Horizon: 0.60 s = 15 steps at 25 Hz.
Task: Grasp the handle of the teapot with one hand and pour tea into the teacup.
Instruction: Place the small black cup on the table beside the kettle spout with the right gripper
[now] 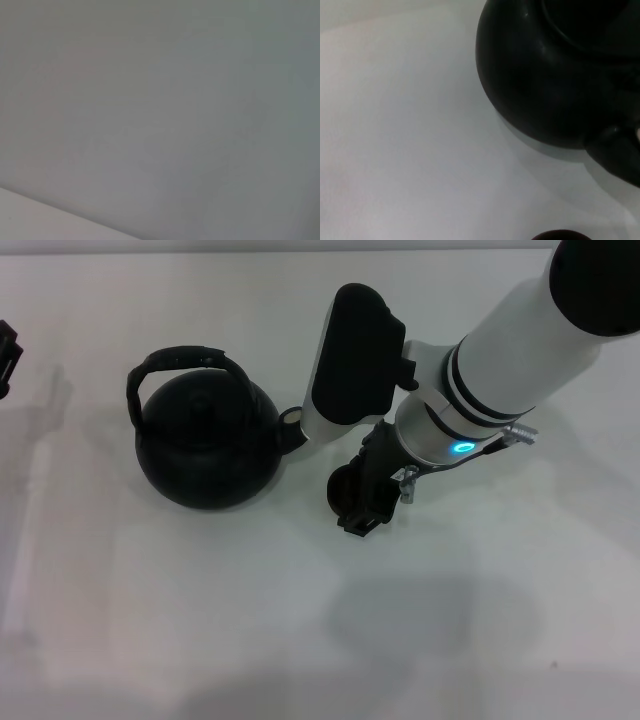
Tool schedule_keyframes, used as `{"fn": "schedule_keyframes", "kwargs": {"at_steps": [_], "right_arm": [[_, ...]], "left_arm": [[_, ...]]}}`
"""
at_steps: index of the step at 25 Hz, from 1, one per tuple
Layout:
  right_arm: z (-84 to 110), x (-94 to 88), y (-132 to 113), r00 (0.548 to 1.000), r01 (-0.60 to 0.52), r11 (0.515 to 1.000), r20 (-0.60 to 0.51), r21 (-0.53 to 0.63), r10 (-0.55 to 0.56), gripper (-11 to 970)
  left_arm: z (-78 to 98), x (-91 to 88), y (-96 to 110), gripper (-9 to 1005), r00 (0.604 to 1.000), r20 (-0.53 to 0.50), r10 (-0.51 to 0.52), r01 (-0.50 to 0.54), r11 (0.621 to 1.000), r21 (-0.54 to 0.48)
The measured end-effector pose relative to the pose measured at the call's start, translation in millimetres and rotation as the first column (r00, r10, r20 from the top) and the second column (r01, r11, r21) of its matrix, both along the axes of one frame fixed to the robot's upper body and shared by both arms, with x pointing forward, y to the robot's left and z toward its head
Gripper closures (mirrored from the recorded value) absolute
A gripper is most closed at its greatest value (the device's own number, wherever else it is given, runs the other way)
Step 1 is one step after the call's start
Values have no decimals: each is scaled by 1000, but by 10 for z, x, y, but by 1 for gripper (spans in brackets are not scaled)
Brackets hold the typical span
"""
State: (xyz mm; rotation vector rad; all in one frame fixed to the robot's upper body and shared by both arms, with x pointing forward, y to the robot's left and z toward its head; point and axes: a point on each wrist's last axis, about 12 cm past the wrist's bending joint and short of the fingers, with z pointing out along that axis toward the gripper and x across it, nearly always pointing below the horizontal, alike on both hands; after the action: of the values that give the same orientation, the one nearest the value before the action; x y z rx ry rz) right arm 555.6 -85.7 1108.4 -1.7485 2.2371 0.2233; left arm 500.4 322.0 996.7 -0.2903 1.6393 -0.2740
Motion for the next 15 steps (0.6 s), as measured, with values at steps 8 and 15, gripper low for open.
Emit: {"fn": "schedule_keyframes", "kwargs": {"at_steps": [8,15], "right_arm": [[-41,-51,25,1000,-28,1000,1,-14,28,209],[-53,-77,35,1000,-30,999,0,-13,30,201]], "left_arm": [[-2,-3,0,150,1000,-1,-1,1,1000,0],[-9,-14,-4,150,1000,-4,-6,6,1000,3]]}}
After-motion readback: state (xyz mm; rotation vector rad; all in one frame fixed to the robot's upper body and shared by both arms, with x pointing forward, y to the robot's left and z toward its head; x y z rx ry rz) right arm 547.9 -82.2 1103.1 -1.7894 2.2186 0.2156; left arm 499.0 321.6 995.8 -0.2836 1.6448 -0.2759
